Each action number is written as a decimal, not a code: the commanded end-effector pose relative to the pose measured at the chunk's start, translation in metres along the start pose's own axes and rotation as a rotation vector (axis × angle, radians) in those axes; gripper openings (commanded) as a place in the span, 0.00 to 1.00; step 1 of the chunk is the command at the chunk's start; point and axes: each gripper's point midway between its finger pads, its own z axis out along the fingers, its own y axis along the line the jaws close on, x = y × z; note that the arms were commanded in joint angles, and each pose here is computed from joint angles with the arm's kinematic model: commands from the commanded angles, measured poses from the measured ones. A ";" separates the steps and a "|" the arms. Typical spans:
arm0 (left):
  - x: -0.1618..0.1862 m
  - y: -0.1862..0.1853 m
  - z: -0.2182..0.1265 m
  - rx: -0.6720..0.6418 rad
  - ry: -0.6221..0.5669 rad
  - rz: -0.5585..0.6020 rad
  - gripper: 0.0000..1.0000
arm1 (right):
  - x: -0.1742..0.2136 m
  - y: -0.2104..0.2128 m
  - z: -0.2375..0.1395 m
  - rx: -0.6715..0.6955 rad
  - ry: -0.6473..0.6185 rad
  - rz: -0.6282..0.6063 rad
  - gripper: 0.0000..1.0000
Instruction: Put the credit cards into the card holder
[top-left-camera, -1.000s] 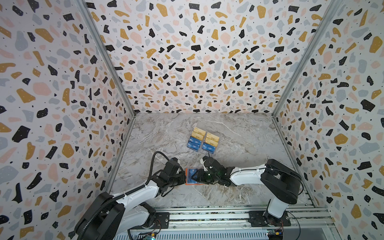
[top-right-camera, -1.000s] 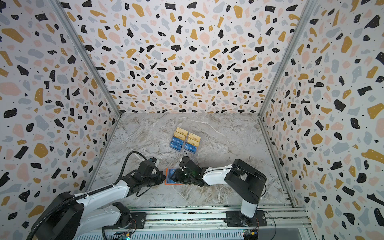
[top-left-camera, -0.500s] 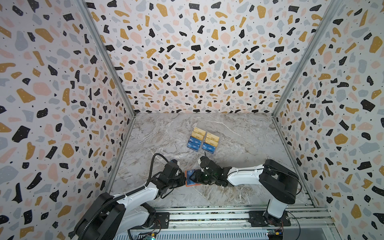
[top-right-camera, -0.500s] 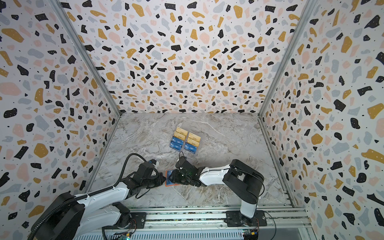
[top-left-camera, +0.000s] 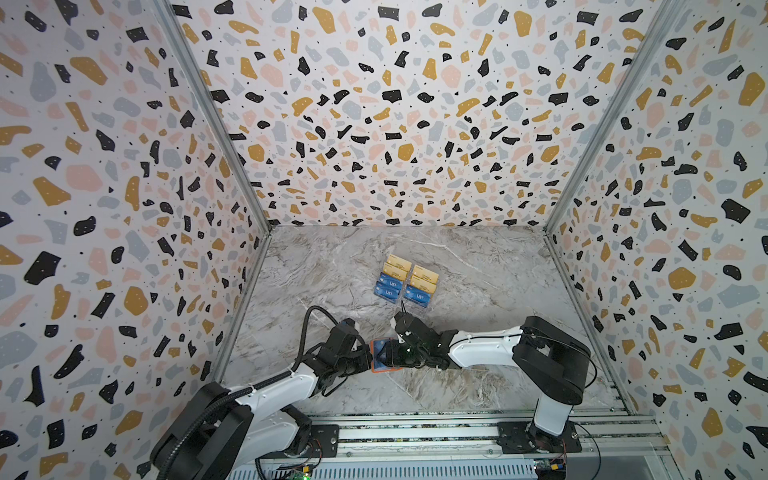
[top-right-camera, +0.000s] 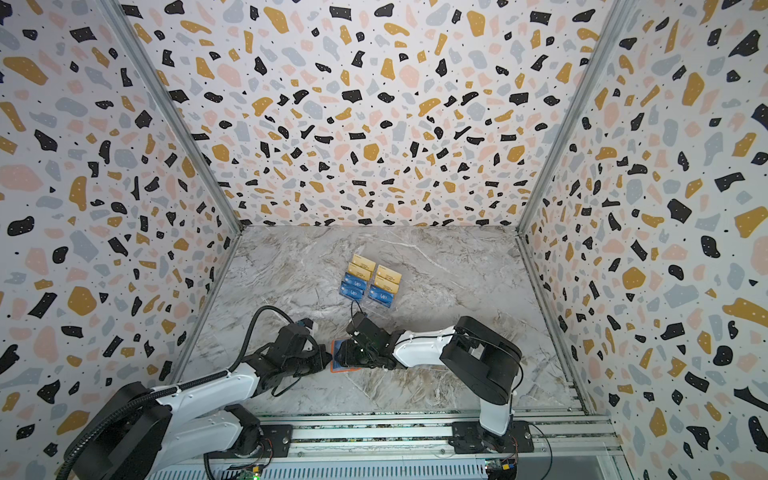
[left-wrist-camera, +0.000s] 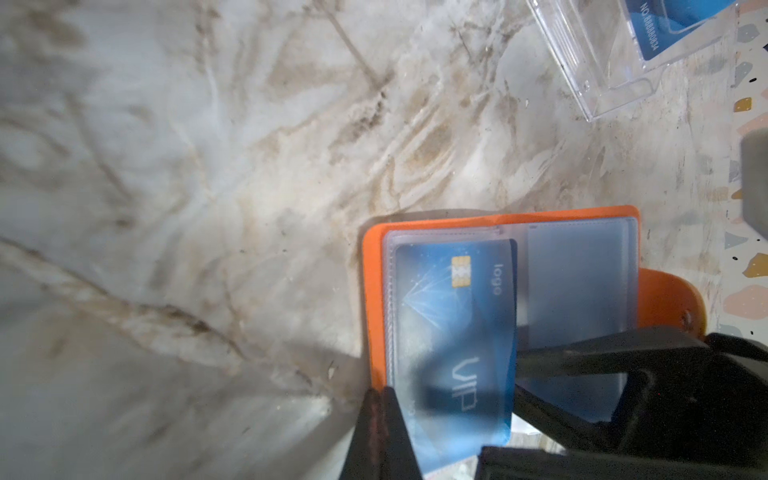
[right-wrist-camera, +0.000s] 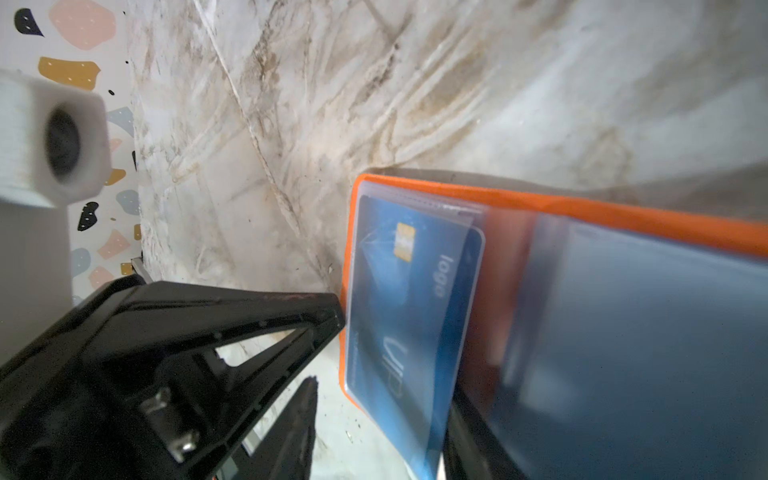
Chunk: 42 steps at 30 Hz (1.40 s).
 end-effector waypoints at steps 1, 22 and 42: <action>-0.009 -0.010 -0.001 0.015 -0.011 0.021 0.00 | 0.002 -0.004 -0.021 0.038 0.005 -0.060 0.50; -0.016 -0.013 -0.002 -0.031 0.007 0.008 0.00 | -0.026 -0.012 -0.028 0.006 0.002 -0.160 0.50; -0.014 -0.015 0.001 -0.031 0.034 0.022 0.00 | -0.025 0.014 -0.009 -0.050 0.033 -0.211 0.47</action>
